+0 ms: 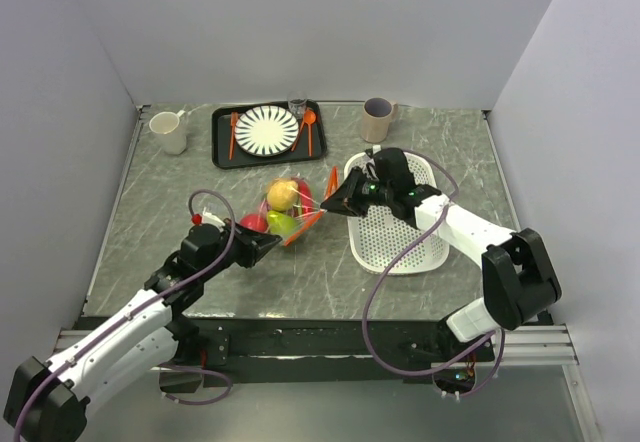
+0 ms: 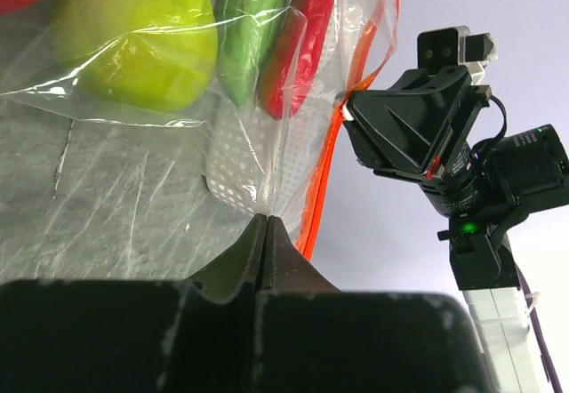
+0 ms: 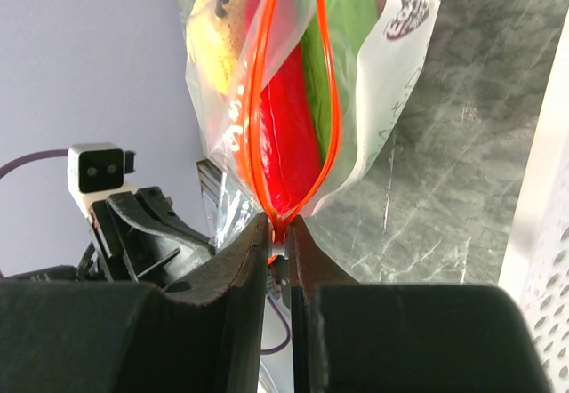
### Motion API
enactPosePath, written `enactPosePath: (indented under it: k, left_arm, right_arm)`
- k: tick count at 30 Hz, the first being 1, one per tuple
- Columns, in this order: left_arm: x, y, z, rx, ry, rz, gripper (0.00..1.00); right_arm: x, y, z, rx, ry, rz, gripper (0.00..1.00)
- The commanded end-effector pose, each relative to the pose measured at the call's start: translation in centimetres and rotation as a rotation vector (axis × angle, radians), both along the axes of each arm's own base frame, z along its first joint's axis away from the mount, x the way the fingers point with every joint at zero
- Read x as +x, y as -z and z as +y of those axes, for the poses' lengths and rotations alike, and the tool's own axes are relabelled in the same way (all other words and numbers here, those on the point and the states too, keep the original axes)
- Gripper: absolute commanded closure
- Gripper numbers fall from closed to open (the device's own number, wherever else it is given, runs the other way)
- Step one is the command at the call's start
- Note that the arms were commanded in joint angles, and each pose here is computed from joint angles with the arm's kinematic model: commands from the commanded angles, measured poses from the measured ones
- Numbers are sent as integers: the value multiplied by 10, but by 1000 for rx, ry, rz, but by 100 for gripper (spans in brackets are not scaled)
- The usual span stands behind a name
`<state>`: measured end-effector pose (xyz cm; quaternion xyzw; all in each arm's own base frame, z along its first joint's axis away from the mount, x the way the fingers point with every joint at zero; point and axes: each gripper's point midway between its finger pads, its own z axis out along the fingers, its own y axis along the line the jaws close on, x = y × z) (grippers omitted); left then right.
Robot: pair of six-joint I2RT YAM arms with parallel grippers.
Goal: Place the food in the zip-top bag and seal the zipper
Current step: Zip the zipper food storage bag at the center of the board.
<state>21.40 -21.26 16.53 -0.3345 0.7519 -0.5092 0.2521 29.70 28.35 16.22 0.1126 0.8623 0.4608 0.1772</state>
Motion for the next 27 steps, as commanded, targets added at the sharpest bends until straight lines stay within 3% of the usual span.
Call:
enactPosePath:
  k: [1,27]
  left_arm:
    - [2,-18,6,30,-15,-47,99]
    - [-5,-45,18,29,-44,-111,99]
  right_arm:
    - [32,-19,-10,-7,55,-95,82]
    - [72,-19,-15,13,42,-96,82]
